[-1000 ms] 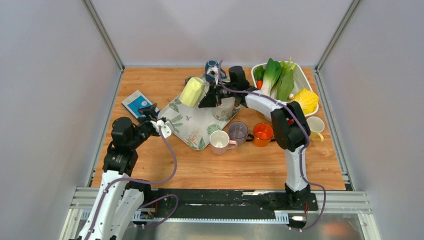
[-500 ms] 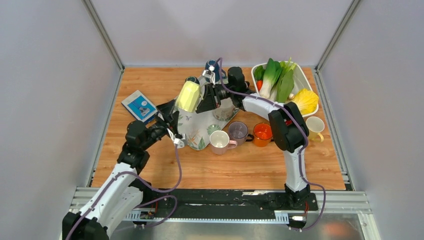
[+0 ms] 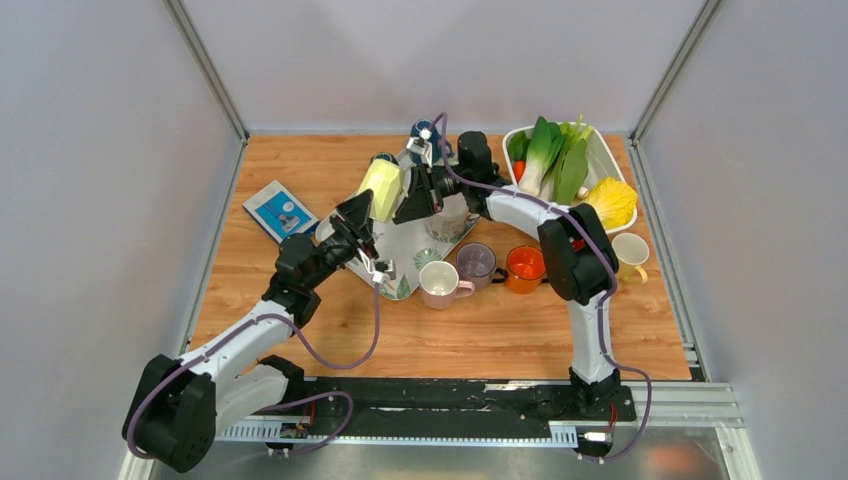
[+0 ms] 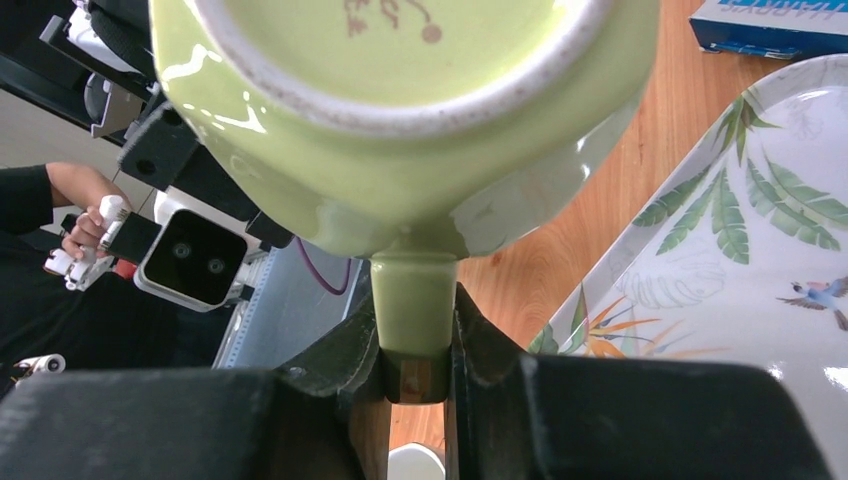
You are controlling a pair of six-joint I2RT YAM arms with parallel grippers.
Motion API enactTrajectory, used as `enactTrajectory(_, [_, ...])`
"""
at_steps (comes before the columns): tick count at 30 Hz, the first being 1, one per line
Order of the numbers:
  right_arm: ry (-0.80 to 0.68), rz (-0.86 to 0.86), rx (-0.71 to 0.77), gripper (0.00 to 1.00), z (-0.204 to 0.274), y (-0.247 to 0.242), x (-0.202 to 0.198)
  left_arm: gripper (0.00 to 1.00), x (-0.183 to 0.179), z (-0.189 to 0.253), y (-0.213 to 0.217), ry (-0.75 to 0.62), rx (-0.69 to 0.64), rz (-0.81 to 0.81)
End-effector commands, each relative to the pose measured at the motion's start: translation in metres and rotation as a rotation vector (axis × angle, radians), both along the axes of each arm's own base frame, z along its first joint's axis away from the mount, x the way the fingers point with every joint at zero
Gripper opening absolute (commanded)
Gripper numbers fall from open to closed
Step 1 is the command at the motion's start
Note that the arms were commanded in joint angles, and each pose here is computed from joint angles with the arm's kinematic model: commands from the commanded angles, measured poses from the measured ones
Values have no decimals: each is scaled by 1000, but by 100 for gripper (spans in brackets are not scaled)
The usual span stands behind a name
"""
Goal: Turn the mug right side up
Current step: Turn over the cup on the tray.
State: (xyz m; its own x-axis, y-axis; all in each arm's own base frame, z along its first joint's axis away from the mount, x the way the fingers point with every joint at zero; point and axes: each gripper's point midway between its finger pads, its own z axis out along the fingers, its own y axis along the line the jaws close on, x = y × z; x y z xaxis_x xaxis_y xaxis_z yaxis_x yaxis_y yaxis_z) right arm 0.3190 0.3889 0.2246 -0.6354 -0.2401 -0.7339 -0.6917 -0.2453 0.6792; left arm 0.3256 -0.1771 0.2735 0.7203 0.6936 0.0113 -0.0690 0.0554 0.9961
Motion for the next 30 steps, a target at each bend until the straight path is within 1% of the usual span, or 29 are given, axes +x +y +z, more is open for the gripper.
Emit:
enactTrajectory(1, [-206,71,112,15,49,2,-9,30,8,43,5,-171,-45,62])
enactTrajectory(2, [-210,67,114,21,50,3,-8,22,11,42,7,-170,-51,83])
enactTrajectory(3, [-216,59,116,28,50,3,-6,17,12,41,7,-168,-52,90])
enactTrajectory(4, [-221,50,118,38,51,3,-4,8,16,39,11,-160,-56,118])
enactTrajectory(6, [-237,27,121,53,52,3,-2,1,18,39,16,-145,-77,150])
enactTrajectory(7, [-244,6,118,58,51,2,1,1,19,39,18,-131,-94,160])
enactTrajectory(10, [-282,-35,113,67,51,-1,8,0,23,40,33,-71,-134,238])
enactTrajectory(11, [-307,-52,118,71,54,-4,12,0,27,30,41,-3,-146,280])
enactTrajectory(12, [-330,-83,121,73,57,-6,17,0,26,38,46,25,-196,297])
enactTrajectory(13, [-354,-116,123,75,59,-9,23,0,29,25,55,98,-191,356])
enactTrajectory(14, [-385,-162,124,78,63,-12,32,0,29,37,59,136,-259,374])
enactTrajectory(15, [-414,-204,122,78,66,-15,40,0,31,18,68,233,-243,433])
enactTrajectory(16, [-452,-243,120,79,70,-19,48,0,31,30,70,283,-313,444])
enactTrajectory(17, [-513,-271,118,80,73,-21,54,0,28,8,74,390,-273,488])
enactTrajectory(18, [-572,-294,111,81,77,-24,60,0,27,17,75,438,-335,497])
enactTrajectory(19, [-646,-310,96,82,78,-26,65,0,22,-3,78,532,-299,531])
enactTrajectory(20, [-734,-317,87,83,80,-28,69,0,21,2,78,572,-350,538])
enactTrajectory(21, [-815,-319,77,83,80,-32,70,0,16,-11,79,641,-332,561])
enactTrajectory(22, [-908,-324,77,83,82,-35,71,0,14,-6,78,672,-370,561])
enactTrajectory(23, [-998,-319,84,84,82,-38,70,0,9,-17,78,731,-347,571])
enactTrajectory(24, [-1064,-307,77,84,79,-42,67,0,8,-12,76,755,-373,570])
enactTrajectory(25, [-1123,-301,70,84,78,-46,66,0,4,-22,75,809,-349,576])
enactTrajectory(26, [-1176,-299,65,83,80,-48,65,0,4,-18,73,830,-373,579])
enactTrajectory(27, [-1221,-289,57,83,79,-49,63,0,2,-27,73,876,-354,595])
enactTrajectory(28, [-1264,-273,46,82,77,-50,60,0,3,-24,71,898,-383,600])
enactTrajectory(29, [-1295,-250,23,81,71,-52,56,0,3,-27,69,936,-381,605])
enactTrajectory(30, [-1322,-248,-10,81,68,-53,54,0,4,-29,69,969,-415,616])
